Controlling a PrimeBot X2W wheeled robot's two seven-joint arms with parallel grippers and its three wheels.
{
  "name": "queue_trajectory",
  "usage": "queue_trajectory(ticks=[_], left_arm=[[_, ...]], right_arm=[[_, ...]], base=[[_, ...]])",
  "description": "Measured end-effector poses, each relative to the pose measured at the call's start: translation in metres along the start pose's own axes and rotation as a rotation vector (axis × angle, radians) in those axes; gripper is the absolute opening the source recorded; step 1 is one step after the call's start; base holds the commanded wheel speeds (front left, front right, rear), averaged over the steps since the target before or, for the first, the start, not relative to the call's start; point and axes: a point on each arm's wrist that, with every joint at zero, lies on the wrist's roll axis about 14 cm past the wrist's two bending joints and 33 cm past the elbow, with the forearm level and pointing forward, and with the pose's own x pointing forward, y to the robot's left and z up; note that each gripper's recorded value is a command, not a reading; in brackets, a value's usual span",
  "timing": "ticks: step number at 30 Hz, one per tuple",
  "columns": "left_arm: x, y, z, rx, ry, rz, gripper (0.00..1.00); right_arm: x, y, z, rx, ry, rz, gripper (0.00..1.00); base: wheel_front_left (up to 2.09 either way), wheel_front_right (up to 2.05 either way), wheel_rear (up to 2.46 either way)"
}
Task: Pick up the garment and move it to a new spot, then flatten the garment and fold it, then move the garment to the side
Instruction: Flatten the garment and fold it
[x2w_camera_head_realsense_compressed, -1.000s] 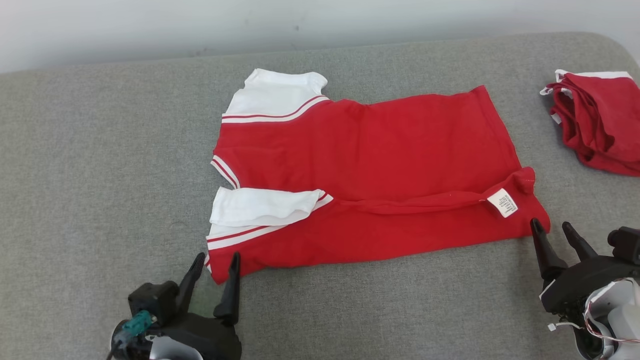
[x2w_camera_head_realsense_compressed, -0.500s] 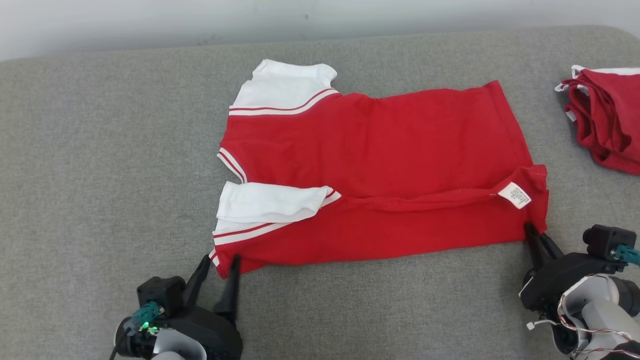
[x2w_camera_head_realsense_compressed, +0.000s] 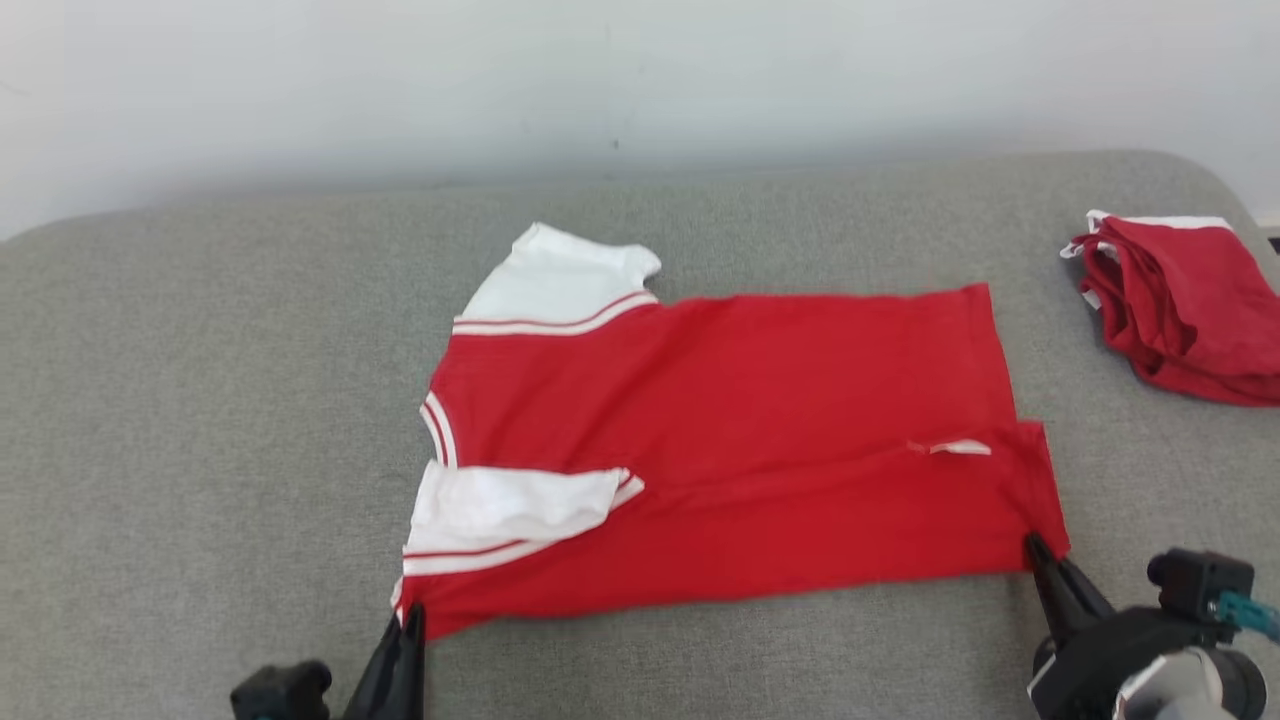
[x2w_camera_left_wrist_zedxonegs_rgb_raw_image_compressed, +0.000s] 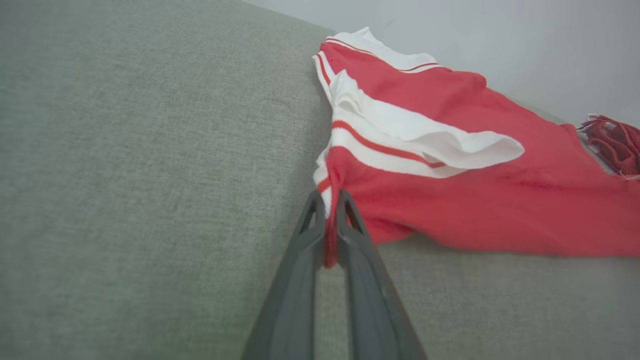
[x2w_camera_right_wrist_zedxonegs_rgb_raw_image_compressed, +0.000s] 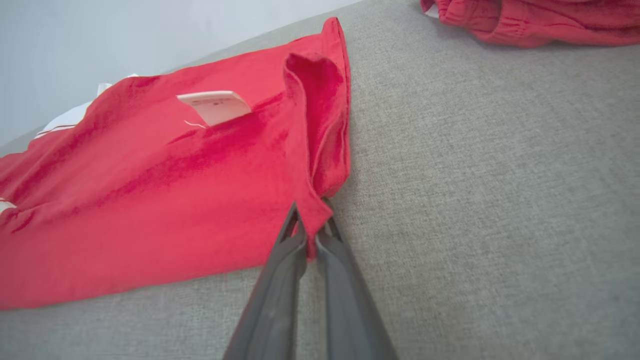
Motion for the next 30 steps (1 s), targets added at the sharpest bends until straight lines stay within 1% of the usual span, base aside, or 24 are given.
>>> queue_trajectory(ticks=[6,9,12,13,14,15,16,20,22,26,30], left_arm=[[-0.033,-0.005,-0.012,-0.046,0.007,0.021,0.00],[-0.043,-0.008,-0.016,-0.061,0.012,0.026,0.00],[-0.049,-0.009,-0.020,-0.069,0.018,0.031,0.00],[-0.051,-0.010,-0.021,-0.071,0.021,0.032,0.00],[-0.052,-0.010,-0.022,-0.067,0.024,0.037,0.21],[-0.054,-0.010,-0.023,-0.064,0.025,0.036,0.80],[-0.054,-0.011,-0.022,-0.060,0.023,0.032,1.00],[-0.050,-0.012,-0.011,-0.042,-0.012,0.027,1.00],[-0.045,-0.013,0.005,-0.027,-0.060,0.018,1.00],[-0.036,-0.015,0.038,0.035,-0.160,-0.004,1.00],[-0.027,-0.013,0.076,0.085,-0.267,-0.001,1.00]], right_arm=[[-0.027,-0.010,-0.016,0.002,0.031,-0.011,0.00],[-0.040,-0.016,-0.026,0.008,0.057,-0.023,0.00],[-0.046,-0.020,-0.029,0.020,0.060,-0.036,0.00],[-0.049,-0.020,-0.029,0.025,0.059,-0.039,0.07],[-0.051,-0.020,-0.030,0.028,0.059,-0.042,0.46],[-0.052,-0.021,-0.030,0.027,0.054,-0.044,1.00],[-0.053,-0.020,-0.028,0.035,0.041,-0.049,1.00],[-0.052,-0.016,-0.007,0.036,-0.048,-0.048,1.00],[-0.051,-0.013,0.007,0.026,-0.103,-0.042,1.00],[-0.051,0.000,0.040,-0.012,-0.231,-0.014,1.00],[-0.054,0.017,0.063,-0.049,-0.326,0.018,1.00]], base=[[0.00,0.00,0.00],[0.00,0.00,0.00],[0.00,0.00,0.00],[0.00,0.00,0.00],[0.00,0.00,0.00],[0.00,0.00,0.00],[0.00,0.00,0.00],[0.00,0.00,0.00],[0.00,0.00,0.00],[0.00,0.00,0.00],[0.00,0.00,0.00]])
